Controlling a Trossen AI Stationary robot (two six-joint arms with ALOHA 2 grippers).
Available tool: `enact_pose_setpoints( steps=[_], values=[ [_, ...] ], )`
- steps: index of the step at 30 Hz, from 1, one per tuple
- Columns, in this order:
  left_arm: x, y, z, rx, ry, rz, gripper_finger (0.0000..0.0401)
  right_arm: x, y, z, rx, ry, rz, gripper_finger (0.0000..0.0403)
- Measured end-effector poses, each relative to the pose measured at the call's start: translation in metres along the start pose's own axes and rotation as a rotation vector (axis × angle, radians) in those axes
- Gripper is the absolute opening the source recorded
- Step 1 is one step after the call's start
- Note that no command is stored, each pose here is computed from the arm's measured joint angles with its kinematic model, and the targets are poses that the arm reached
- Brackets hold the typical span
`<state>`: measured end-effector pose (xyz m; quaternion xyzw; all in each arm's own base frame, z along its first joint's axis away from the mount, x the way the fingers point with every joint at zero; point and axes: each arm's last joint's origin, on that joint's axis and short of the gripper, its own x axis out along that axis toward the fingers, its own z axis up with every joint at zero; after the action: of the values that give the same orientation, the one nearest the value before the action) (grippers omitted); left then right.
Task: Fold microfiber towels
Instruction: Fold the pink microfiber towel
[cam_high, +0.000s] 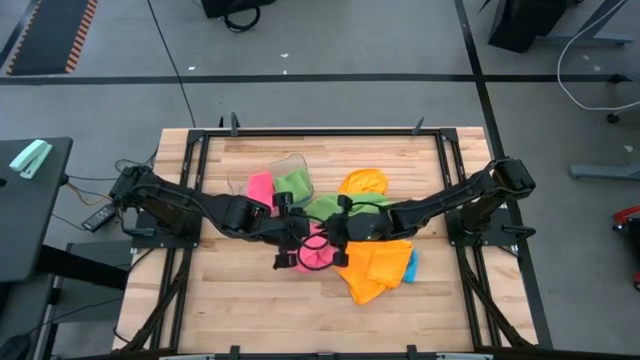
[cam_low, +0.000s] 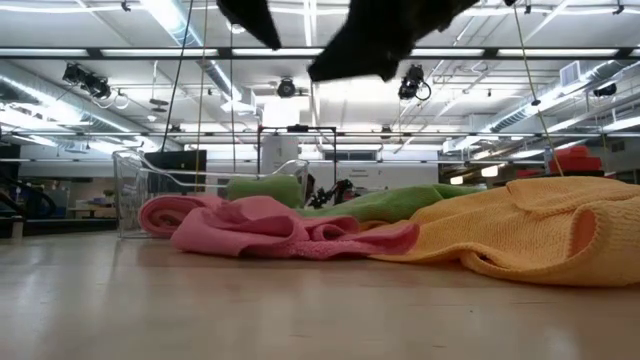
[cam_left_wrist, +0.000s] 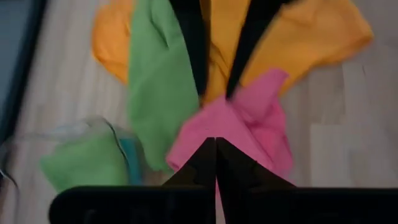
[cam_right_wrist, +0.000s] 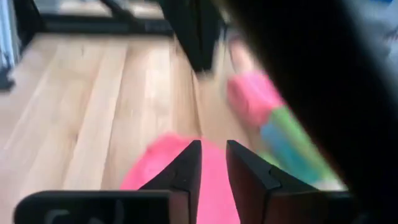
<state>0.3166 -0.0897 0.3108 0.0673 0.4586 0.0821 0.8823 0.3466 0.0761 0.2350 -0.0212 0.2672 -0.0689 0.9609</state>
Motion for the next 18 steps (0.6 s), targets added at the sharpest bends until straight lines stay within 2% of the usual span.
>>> enact_pose_setpoints(
  steps=[2, 5, 9, 15, 18],
  values=[
    [0.008, -0.007, -0.006, -0.001, 0.032, -0.016, 0.0011, 0.005, 0.002, -0.009, 0.008, 0.069, 0.022, 0.0104],
    [0.022, -0.02, -0.026, 0.059, 0.088, -0.023, 0.0021, 0.01, 0.007, -0.023, -0.021, 0.138, 0.053, 0.013],
    [0.04, -0.034, -0.047, 0.15, 0.075, -0.045, 0.005, 0.008, 0.016, -0.027, -0.069, 0.114, 0.087, 0.0161],
    [0.056, -0.044, -0.066, 0.221, 0.041, -0.063, 0.0099, 0.007, 0.02, -0.026, -0.103, 0.082, 0.098, 0.0189],
    [0.062, -0.048, -0.077, 0.331, 0.039, -0.064, 0.0118, 0.007, 0.02, -0.026, -0.094, 0.079, 0.098, 0.0193]
  ],
)
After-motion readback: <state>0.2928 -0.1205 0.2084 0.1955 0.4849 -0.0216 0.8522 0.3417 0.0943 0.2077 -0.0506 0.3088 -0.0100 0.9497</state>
